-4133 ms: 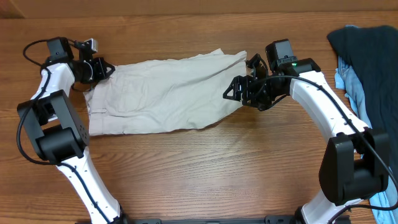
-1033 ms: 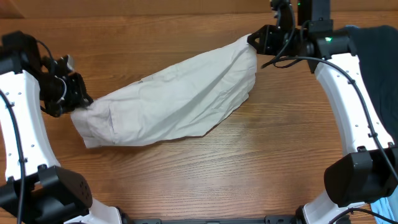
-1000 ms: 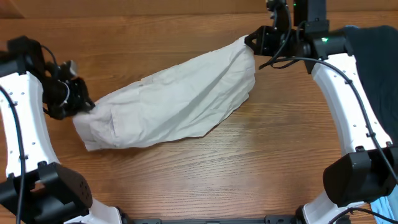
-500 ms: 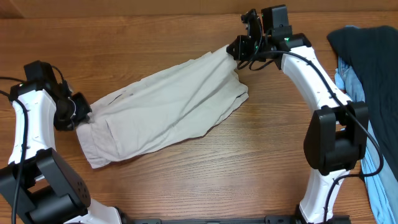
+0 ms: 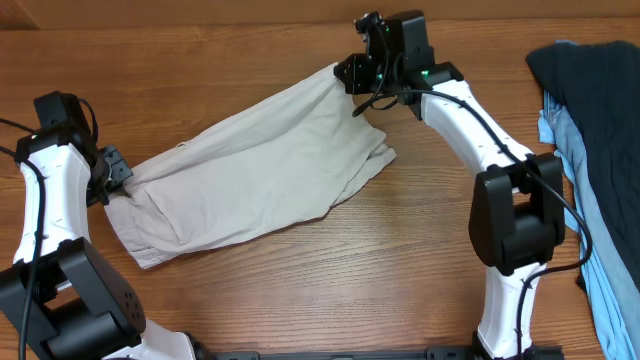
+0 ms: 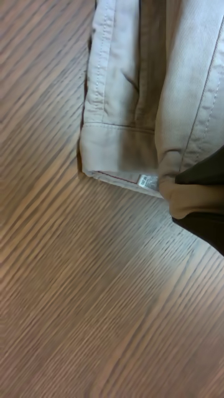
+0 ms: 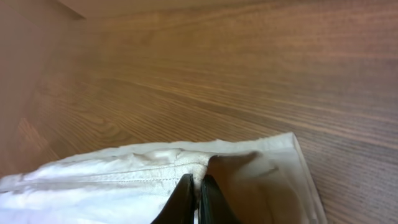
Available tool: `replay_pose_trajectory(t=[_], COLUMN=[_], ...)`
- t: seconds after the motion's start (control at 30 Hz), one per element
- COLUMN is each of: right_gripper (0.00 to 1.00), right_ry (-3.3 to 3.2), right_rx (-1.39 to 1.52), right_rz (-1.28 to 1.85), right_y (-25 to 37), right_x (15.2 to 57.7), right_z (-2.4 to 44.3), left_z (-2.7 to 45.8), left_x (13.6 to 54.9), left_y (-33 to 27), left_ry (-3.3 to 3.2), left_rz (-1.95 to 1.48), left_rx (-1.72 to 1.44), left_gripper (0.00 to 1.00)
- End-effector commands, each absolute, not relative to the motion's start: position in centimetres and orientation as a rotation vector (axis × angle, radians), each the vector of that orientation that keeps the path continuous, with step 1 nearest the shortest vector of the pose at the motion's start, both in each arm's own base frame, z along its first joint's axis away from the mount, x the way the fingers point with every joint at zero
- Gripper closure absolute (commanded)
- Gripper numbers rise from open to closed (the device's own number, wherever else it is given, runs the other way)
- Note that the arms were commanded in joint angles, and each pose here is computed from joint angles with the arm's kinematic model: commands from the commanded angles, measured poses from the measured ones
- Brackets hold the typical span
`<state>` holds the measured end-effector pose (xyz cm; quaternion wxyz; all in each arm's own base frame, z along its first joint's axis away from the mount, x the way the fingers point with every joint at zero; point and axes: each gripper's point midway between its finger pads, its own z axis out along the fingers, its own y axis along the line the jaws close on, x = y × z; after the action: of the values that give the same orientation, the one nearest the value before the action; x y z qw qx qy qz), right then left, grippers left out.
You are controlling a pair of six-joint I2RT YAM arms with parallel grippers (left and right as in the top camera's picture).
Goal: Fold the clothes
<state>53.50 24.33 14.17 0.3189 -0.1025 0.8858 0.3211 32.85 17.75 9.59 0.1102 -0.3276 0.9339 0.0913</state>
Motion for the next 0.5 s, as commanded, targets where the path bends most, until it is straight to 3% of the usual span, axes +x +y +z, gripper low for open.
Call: replay_pose_trajectory(t=[0.0, 0.07, 0.1, 0.13, 0.17, 0.23, 0.3, 0.47], right_gripper=[0.94, 0.90, 0.81, 0.33, 0.00, 0.00, 0.00, 0.00], right_ry=[2.314, 2.304, 2.302, 2.300, 2.304, 2.320, 2.354, 2.427], right_rx=[-0.175, -0.178, -0.178, -0.179, -0.177, -0.167, -0.134, -0.100], right_rz=[0.708, 0.710, 0.710, 0.710, 0.710, 0.718, 0.736, 0.827], right_y=[21.7, 21.7, 21.7, 21.7, 21.7, 21.4, 20.7, 18.7], right_x=[55.8, 55.9, 55.9, 55.9, 55.9, 55.7, 55.4, 53.0], right_z=[13.8, 14.0, 14.0, 14.1, 14.0, 13.9, 13.8, 15.5], left_z=[10.8, 10.8, 10.8, 10.8, 10.8, 11.1, 12.0, 17.9], left_x=[31.9, 31.9, 32.0, 31.9, 31.9, 31.8, 31.9, 35.1], left_y=[20.4, 20.4, 20.4, 20.5, 20.5, 21.1, 21.9, 20.8], left_ry=[2.678, 2.675, 2.675, 2.674, 2.671, 2.659, 2.631, 2.592], left_rz=[0.451, 0.452, 0.452, 0.458, 0.465, 0.512, 0.566, 0.388], left_rx=[-1.022, -1.021, -1.021, -1.021, -1.022, -1.023, -1.026, -0.891], left_gripper=[0.88, 0.85, 0.81, 0.68, 0.39, 0.26, 0.20, 0.19])
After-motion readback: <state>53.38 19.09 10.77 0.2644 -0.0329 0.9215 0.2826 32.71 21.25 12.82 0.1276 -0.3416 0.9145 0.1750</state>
